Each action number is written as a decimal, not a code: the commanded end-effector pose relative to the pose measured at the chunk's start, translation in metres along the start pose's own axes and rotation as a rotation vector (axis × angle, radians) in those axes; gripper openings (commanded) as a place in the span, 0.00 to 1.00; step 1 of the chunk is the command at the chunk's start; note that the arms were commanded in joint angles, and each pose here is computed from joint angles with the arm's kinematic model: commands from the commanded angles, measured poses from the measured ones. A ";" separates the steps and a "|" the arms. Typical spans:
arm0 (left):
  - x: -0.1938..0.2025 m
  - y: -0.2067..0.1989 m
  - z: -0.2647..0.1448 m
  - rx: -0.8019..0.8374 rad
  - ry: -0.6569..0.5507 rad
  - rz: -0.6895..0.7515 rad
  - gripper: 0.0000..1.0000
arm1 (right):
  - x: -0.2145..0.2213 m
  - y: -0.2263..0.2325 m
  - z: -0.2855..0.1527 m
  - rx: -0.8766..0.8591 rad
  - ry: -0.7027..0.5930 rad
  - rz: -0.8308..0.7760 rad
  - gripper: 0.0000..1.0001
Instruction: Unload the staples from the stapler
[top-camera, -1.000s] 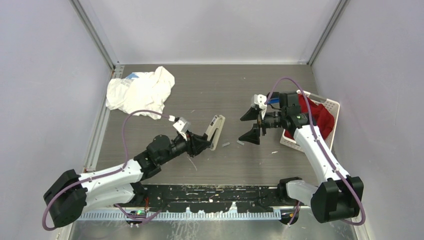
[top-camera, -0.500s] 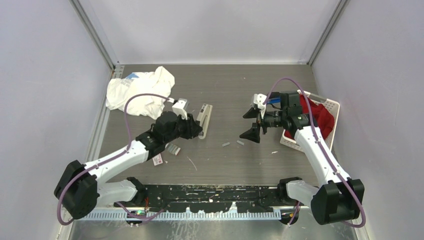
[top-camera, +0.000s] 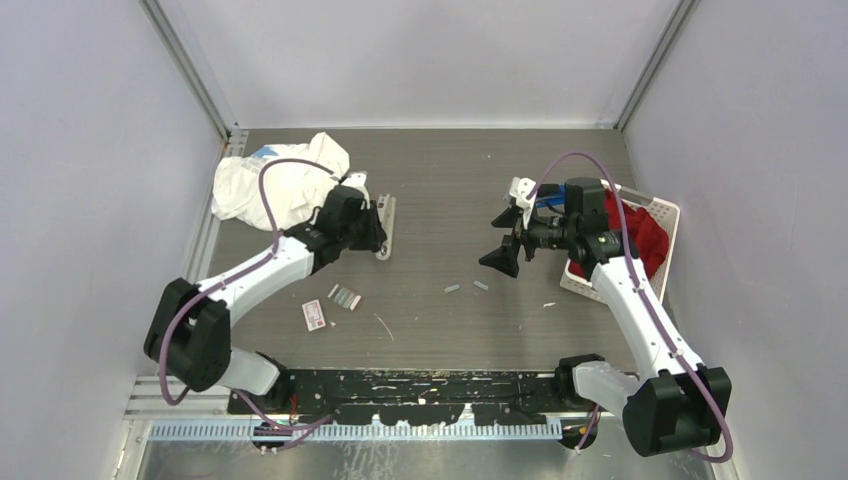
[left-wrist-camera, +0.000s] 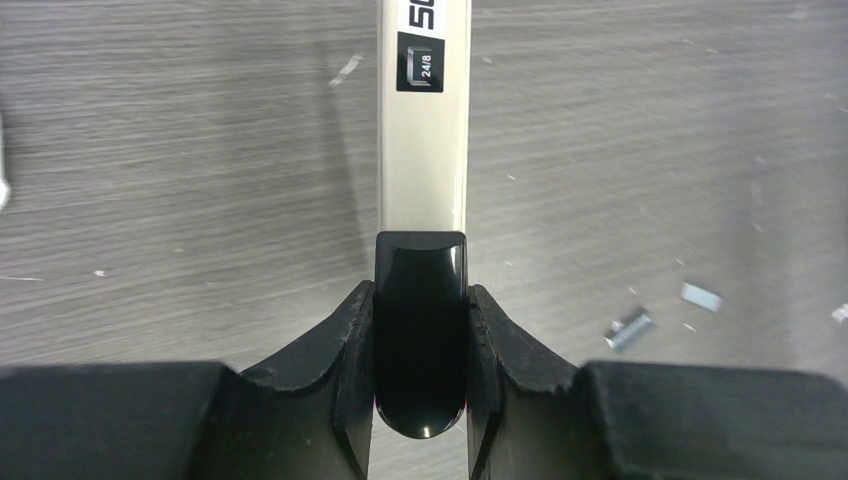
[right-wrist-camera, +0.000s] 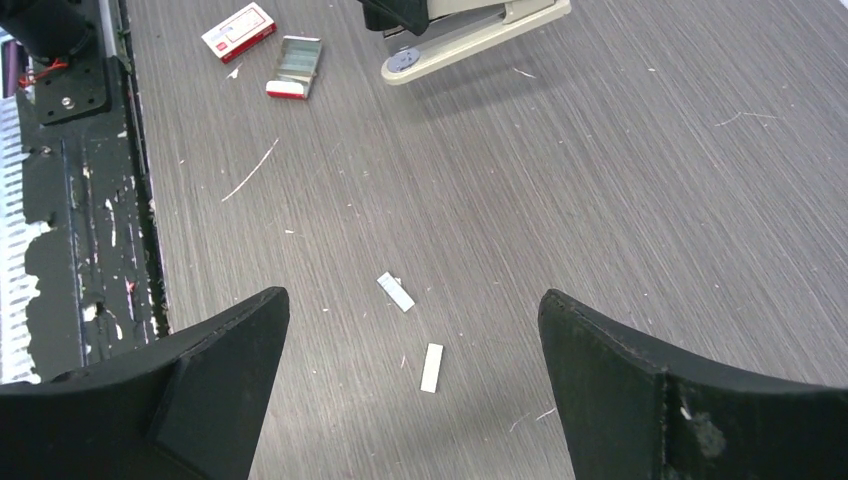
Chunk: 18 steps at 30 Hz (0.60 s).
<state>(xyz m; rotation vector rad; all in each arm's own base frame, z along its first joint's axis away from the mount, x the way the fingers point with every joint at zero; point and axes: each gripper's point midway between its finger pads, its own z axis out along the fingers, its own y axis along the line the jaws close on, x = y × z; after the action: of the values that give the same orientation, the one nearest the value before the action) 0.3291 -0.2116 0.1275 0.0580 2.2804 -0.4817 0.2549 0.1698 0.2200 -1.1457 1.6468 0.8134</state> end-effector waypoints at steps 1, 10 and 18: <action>-0.049 0.015 0.006 -0.144 -0.095 0.027 0.00 | -0.011 -0.011 -0.001 0.044 -0.029 0.007 0.99; -0.071 0.065 0.051 -0.336 -0.030 0.045 0.00 | -0.004 -0.016 0.004 0.048 -0.013 0.063 0.99; -0.076 0.089 0.085 -0.368 0.043 0.043 0.00 | -0.007 -0.015 0.004 0.042 -0.022 0.078 0.99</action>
<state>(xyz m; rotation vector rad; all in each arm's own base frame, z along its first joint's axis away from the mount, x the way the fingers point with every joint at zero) 0.4291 -0.1490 0.0732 -0.0674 2.4520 -0.0215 0.2654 0.1698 0.2131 -1.0575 1.7289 0.8442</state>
